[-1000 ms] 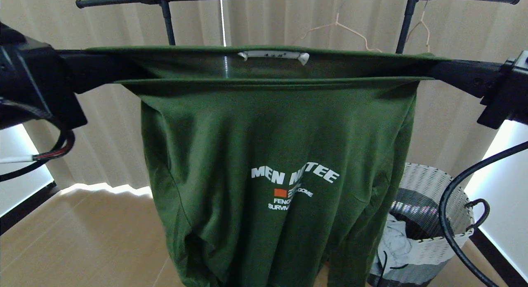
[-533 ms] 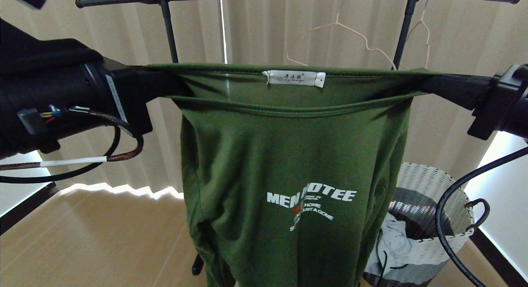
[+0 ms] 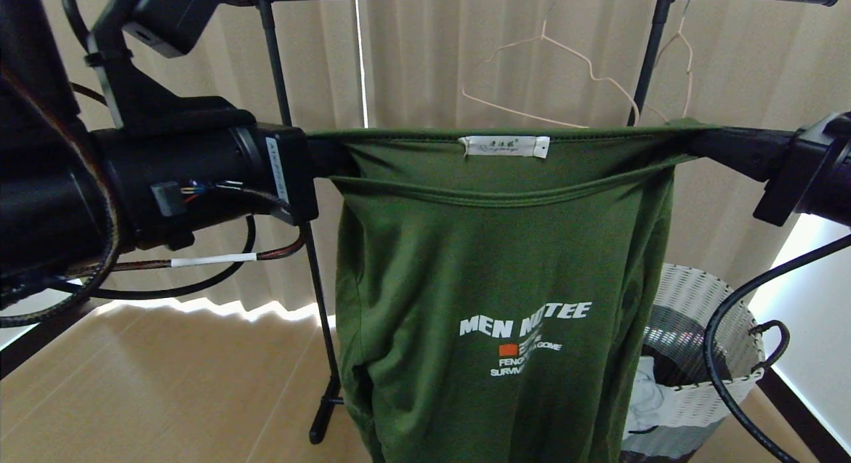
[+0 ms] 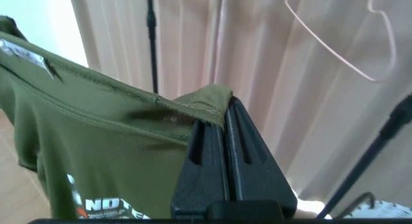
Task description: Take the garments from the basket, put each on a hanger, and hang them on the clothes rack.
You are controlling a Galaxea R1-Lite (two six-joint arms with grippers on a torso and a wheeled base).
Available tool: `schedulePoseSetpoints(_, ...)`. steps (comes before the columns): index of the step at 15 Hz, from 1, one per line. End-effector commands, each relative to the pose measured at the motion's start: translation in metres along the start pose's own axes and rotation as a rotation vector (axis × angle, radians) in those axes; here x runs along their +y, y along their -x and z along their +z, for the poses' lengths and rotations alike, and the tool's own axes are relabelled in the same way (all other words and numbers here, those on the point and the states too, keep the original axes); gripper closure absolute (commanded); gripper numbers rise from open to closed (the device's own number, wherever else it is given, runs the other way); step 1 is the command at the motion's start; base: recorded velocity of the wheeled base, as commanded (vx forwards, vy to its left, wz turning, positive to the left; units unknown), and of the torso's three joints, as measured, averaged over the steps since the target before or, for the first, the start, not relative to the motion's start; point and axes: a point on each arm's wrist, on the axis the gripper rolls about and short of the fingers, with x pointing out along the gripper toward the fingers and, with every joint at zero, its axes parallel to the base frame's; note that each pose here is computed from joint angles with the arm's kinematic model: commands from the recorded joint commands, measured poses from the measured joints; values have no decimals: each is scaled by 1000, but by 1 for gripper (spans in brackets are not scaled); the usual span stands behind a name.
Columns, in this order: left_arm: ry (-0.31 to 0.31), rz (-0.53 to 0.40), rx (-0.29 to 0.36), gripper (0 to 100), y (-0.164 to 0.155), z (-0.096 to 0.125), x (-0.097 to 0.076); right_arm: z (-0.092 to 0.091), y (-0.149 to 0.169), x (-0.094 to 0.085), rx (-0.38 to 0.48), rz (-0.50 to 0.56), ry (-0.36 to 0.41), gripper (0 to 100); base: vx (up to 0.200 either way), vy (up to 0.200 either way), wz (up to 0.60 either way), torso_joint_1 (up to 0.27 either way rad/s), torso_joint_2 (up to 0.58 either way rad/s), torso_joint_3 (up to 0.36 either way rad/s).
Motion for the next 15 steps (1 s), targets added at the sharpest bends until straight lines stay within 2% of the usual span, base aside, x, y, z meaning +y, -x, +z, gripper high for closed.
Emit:
schedulePoseSetpoints(1,2,-3,30,100,-10,-6,0,1,0,-4,-4,-20,1,100,0,0,0,0,0,0)
schedulePoseSetpoints(5,-3,-35,36,100,-11,-7,-7,-3,-6,-8,18,-31,-3,100,0,0,0,0,0,0)
schedulePoseSetpoints(9,-10,-16,26,100,-26,-1,-4,1,8,-8,22,-46,3,100,0,0,0,0,0,0)
schedulePoseSetpoints(12,-11,48,11,100,-48,5,1,8,30,-4,27,-49,2,100,0,0,0,0,0,0)
schedulePoseSetpoints(15,-37,141,43,100,-64,-5,5,10,56,5,41,-20,0,100,0,0,0,0,0,0)
